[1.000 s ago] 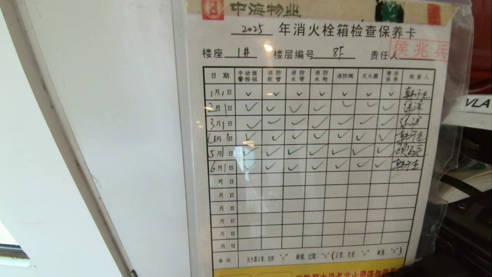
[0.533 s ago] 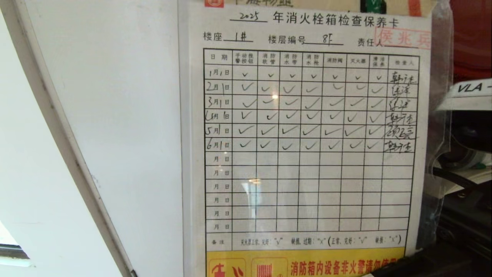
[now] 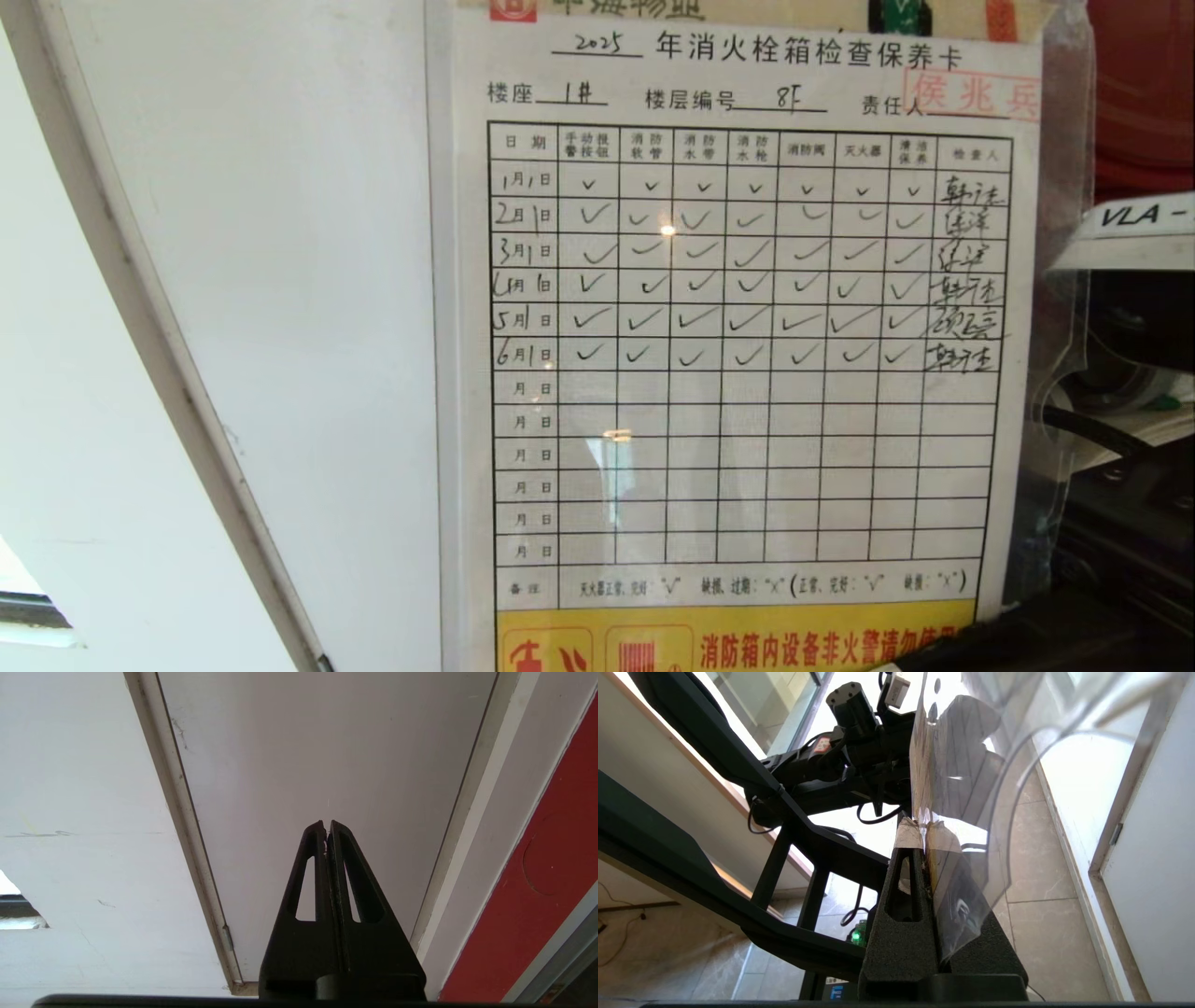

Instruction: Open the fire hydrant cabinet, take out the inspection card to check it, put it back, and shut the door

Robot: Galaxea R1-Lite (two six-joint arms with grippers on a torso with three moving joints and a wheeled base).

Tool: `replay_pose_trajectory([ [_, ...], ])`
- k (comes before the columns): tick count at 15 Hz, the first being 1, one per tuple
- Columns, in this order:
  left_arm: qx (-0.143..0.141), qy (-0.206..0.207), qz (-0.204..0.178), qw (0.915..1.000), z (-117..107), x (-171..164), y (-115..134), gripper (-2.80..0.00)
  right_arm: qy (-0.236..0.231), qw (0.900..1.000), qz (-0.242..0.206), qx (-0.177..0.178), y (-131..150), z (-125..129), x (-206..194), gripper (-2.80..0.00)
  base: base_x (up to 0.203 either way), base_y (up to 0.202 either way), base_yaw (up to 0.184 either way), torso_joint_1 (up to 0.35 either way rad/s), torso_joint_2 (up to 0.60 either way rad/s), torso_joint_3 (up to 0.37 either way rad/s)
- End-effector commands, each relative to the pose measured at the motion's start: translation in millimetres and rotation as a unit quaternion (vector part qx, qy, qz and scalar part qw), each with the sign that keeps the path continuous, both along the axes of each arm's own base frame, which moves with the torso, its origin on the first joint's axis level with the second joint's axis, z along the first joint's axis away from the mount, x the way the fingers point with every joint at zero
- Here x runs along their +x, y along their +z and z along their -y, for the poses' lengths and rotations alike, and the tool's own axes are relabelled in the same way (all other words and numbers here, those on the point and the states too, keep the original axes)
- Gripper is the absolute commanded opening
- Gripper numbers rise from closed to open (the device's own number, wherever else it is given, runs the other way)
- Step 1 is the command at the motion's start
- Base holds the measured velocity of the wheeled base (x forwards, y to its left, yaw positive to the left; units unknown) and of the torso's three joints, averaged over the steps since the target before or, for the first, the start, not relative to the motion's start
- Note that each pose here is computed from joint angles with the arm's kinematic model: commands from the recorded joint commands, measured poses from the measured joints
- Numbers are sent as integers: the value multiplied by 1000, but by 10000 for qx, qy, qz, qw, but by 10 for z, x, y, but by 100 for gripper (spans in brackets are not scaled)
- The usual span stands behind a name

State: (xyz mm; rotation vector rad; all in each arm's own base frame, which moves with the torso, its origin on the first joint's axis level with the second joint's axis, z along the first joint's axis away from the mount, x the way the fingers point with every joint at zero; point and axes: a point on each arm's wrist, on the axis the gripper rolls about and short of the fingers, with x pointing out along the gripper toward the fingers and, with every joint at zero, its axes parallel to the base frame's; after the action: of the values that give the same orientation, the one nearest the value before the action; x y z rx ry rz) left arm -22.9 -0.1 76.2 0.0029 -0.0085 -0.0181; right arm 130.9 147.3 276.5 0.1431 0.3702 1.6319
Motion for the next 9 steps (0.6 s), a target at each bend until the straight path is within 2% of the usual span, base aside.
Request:
replay_pose_trajectory([
  [1, 1, -2, -4, 10000, 0, 1, 1, -280, 21, 10000, -5, 3, -2, -1, 3, -280, 0, 0, 0, 0, 0, 0],
  [9, 1, -2, -4, 10000, 0, 1, 1, -280, 25, 10000, 18, -10, -13, -6, 4, -280, 0, 0, 0, 0, 0, 0],
])
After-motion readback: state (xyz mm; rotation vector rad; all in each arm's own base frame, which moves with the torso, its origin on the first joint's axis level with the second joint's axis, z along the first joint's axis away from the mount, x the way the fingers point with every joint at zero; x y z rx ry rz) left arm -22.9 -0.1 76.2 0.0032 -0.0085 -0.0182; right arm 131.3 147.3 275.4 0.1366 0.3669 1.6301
